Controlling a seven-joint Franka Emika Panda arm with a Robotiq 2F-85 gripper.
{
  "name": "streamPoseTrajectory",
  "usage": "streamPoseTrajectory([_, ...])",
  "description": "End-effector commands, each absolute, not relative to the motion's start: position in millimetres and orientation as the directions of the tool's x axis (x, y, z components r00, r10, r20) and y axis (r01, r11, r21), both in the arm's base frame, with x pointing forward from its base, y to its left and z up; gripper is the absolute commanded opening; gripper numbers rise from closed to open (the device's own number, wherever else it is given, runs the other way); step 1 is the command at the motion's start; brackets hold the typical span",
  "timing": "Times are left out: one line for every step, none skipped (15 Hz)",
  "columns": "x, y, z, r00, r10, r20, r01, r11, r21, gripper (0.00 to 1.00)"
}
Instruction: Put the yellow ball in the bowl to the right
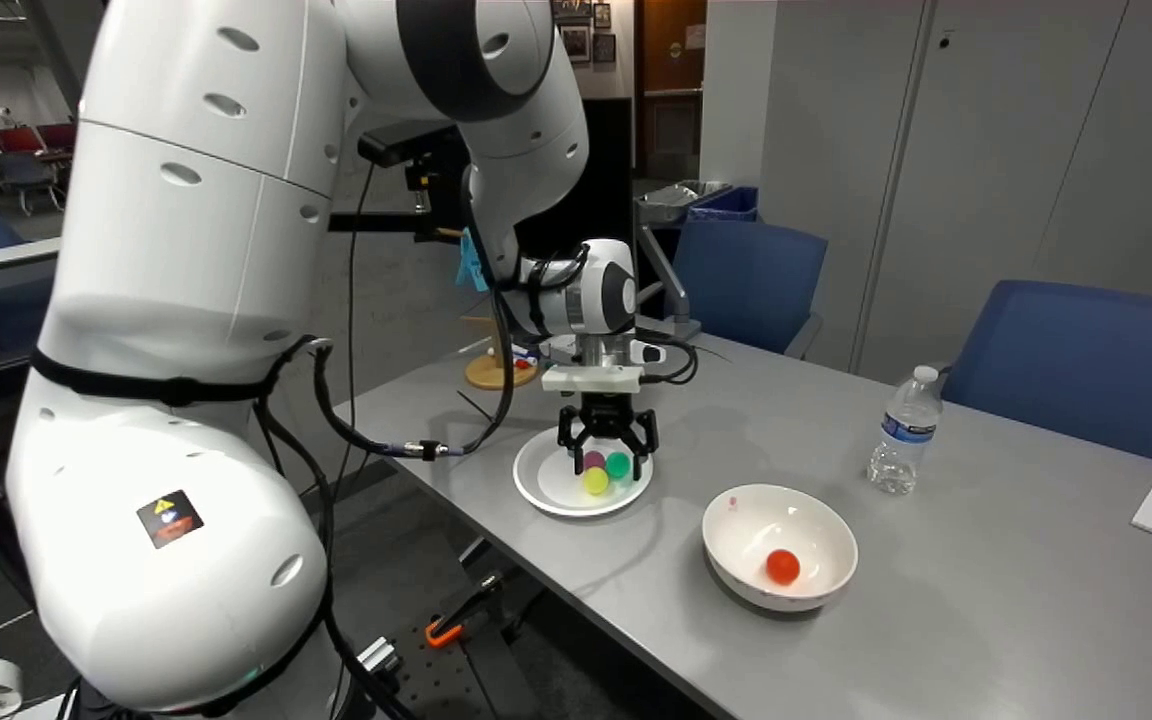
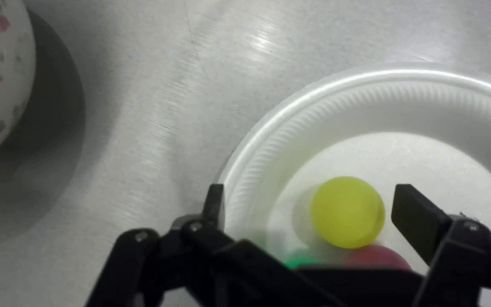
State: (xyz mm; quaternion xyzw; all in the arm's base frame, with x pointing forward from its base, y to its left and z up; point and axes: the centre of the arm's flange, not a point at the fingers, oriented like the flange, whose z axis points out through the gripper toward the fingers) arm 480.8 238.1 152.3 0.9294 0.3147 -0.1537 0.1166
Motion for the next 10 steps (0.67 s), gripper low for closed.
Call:
streamPoseTrajectory([490, 253, 144, 0.738, 0.582, -0.341, 0.646, -0.756, 0.107, 1.0])
streamPoseTrajectory([488, 255, 143, 0.735, 0.585, -0.344, 0.648, -0.755, 0.1, 1.0])
streamPoseTrajectory([486, 257, 142, 0.732, 0.587, -0.345, 0.65, -0.753, 0.099, 1.0])
streamPoseTrajectory([484, 258, 140, 0.732, 0.587, -0.345, 0.65, -0.754, 0.095, 0.98])
streamPoseTrajectory([483, 259, 139, 0.729, 0.589, -0.348, 0.651, -0.754, 0.088, 0.95])
streamPoseTrajectory([481, 260, 138, 0.727, 0.59, -0.351, 0.652, -0.753, 0.084, 0.96])
streamPoseTrajectory([479, 261, 138, 0.725, 0.593, -0.352, 0.655, -0.751, 0.084, 0.94])
streamPoseTrajectory([479, 261, 138, 0.723, 0.595, -0.352, 0.657, -0.749, 0.083, 0.95])
streamPoseTrajectory([479, 262, 138, 0.722, 0.596, -0.351, 0.658, -0.749, 0.082, 0.89])
streamPoseTrajectory([478, 262, 138, 0.721, 0.598, -0.351, 0.659, -0.747, 0.08, 0.79])
